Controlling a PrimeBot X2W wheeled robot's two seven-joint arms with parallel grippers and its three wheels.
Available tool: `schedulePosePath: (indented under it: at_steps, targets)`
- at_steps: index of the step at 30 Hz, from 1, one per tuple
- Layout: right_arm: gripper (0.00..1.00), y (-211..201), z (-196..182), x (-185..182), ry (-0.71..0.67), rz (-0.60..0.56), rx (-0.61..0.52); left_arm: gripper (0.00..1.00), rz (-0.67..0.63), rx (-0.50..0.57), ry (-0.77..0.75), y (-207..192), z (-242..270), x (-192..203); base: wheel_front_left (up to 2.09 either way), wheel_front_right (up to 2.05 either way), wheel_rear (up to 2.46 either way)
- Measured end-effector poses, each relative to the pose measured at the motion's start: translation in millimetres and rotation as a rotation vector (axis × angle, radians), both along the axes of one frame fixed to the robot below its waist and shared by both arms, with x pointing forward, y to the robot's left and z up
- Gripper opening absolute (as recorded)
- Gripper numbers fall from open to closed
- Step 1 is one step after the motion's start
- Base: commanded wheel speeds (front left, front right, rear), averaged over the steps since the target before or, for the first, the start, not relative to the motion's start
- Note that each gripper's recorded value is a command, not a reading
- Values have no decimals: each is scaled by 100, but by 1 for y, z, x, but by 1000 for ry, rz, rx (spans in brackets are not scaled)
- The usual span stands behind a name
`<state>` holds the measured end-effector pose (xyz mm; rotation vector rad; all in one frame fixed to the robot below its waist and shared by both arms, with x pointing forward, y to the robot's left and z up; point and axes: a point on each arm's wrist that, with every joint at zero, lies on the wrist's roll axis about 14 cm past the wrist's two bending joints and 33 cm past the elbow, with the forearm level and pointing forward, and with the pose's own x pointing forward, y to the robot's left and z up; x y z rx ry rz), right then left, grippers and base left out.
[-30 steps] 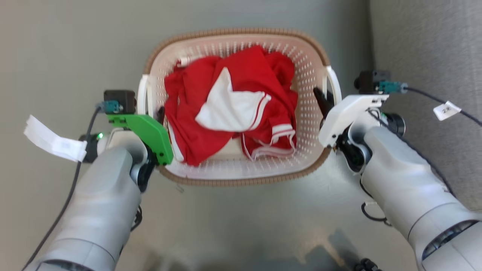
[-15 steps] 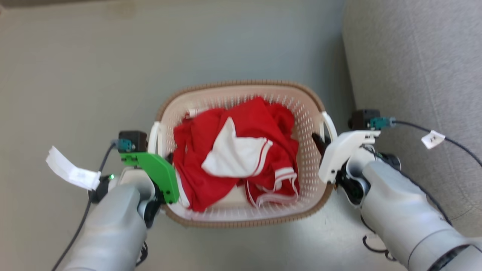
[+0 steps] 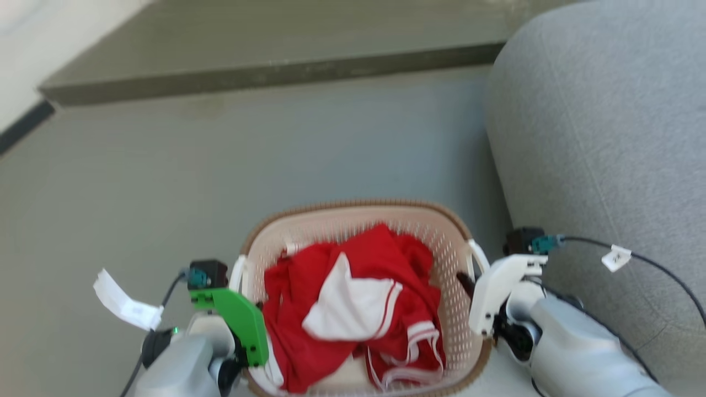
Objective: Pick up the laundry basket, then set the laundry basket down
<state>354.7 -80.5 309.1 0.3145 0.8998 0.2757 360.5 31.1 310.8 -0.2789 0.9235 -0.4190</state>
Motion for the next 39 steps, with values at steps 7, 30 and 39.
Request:
schedulePosePath:
  at_steps: [7, 30, 39]
  targets:
    - [0, 1, 14, -15, -14, 8, 1, 0, 4, -8, -9, 0, 15, -15, 0, 0, 0]
    - [0, -1, 25, -21, -13, 22, -8, 0, -26, 0, -8, -3, 26, -20, 0, 0, 0]
    - [0, 0, 23, -22, -6, 25, -5, 0, -23, -1, 3, -2, 24, -22, 0, 0, 0]
